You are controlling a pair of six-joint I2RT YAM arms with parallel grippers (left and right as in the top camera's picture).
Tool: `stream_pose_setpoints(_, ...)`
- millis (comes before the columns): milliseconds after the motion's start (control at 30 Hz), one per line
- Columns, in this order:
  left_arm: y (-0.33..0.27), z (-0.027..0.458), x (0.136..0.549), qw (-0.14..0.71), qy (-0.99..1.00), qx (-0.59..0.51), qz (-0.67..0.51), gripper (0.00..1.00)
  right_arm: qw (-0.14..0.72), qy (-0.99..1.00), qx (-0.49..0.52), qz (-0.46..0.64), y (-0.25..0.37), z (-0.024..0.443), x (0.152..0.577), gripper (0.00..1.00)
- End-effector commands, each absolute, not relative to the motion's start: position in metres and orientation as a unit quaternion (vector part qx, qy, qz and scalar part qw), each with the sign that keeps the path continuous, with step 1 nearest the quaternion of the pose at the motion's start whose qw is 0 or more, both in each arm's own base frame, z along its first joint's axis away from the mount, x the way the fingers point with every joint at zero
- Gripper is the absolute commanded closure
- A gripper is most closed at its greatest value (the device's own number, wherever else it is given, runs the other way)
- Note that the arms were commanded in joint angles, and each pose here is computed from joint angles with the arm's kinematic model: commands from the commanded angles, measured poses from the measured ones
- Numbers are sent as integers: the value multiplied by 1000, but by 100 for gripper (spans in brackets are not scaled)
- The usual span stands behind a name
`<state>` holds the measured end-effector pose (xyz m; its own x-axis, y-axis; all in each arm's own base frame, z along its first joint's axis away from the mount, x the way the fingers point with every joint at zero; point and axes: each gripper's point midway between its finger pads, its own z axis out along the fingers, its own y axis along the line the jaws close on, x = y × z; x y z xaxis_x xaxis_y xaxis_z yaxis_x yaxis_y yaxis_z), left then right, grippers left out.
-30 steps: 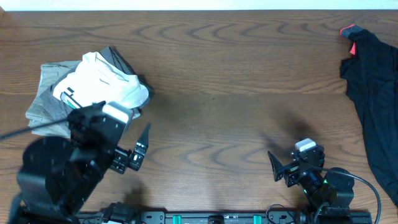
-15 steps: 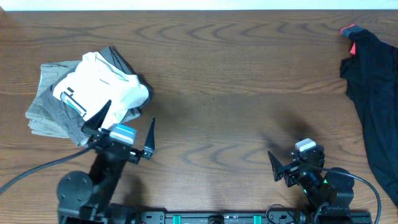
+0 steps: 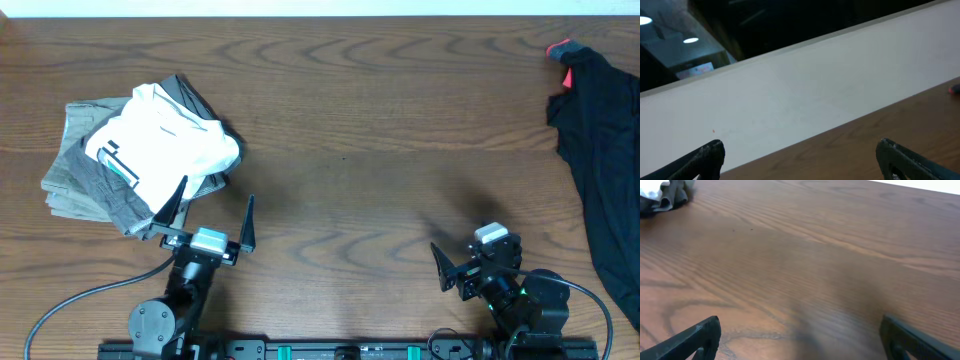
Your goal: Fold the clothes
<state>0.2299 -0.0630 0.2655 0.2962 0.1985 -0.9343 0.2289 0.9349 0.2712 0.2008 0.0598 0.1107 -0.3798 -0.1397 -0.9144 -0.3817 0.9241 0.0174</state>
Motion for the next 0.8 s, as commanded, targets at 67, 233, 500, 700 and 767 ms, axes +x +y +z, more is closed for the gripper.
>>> stream_pose_setpoints(67,-57,248,228,793,585,171,2,2,535,821,-159,123,63,111,200,1)
stream_pose_setpoints(233,-57,223,235,773,610,174,1,2,535,821,-159,123,63,111,200,1)
stream_pose_setpoints(500,-57,145,238,664,723,190,-12,2,535,821,-159,123,63,111,200,1)
stream_pose_setpoints(700,-57,136,238,648,737,191,-14,2,535,821,-159,123,63,111,200,1)
stream_pose_setpoints(767,-57,133,238,643,741,192,-15,2,535,821,-159,123,63,111,200,1)
